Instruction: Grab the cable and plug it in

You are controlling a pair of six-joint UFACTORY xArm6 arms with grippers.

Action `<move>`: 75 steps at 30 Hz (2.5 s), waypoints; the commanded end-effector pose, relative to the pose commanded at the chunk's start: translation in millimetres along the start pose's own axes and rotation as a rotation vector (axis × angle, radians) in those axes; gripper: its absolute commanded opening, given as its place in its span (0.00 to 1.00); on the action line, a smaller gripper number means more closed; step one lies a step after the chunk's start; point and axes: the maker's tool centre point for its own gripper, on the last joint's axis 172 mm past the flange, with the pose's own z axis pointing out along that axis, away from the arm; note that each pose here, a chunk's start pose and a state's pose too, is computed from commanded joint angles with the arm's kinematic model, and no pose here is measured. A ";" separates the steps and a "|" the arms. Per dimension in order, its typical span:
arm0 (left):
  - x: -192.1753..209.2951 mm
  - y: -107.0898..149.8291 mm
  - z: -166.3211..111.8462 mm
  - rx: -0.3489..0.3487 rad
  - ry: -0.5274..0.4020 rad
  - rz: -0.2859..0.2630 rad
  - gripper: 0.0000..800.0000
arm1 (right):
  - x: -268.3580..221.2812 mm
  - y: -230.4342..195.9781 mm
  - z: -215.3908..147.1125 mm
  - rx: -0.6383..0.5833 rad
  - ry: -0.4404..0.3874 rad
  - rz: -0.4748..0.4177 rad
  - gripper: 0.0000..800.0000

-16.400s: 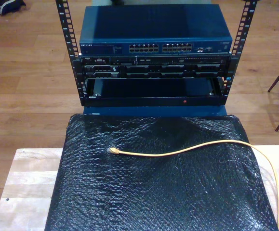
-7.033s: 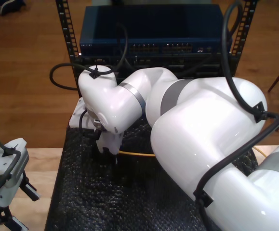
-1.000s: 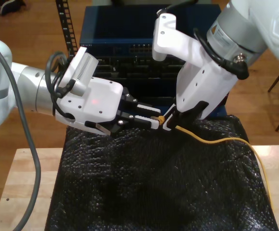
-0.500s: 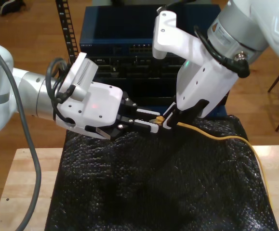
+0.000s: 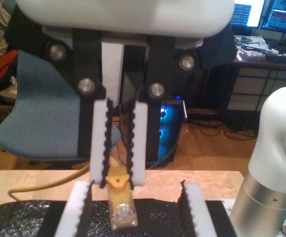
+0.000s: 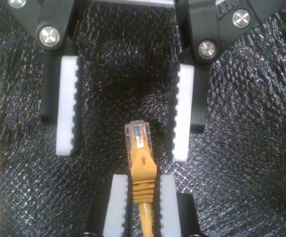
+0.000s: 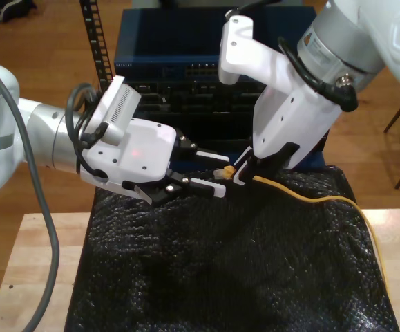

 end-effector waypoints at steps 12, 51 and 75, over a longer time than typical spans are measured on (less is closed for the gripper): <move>0.2 0.4 0.1 -0.001 0.001 0.002 0.47 | 2.3 0.8 -3.6 -0.007 0.005 -0.003 0.01; 17.4 -0.1 -1.9 -0.002 0.066 0.028 0.34 | -2.4 10.9 -14.2 -0.026 0.028 0.035 0.01; 19.6 -14.1 -12.7 0.034 0.120 0.004 0.52 | 6.4 7.7 -16.4 -0.013 0.062 0.041 0.01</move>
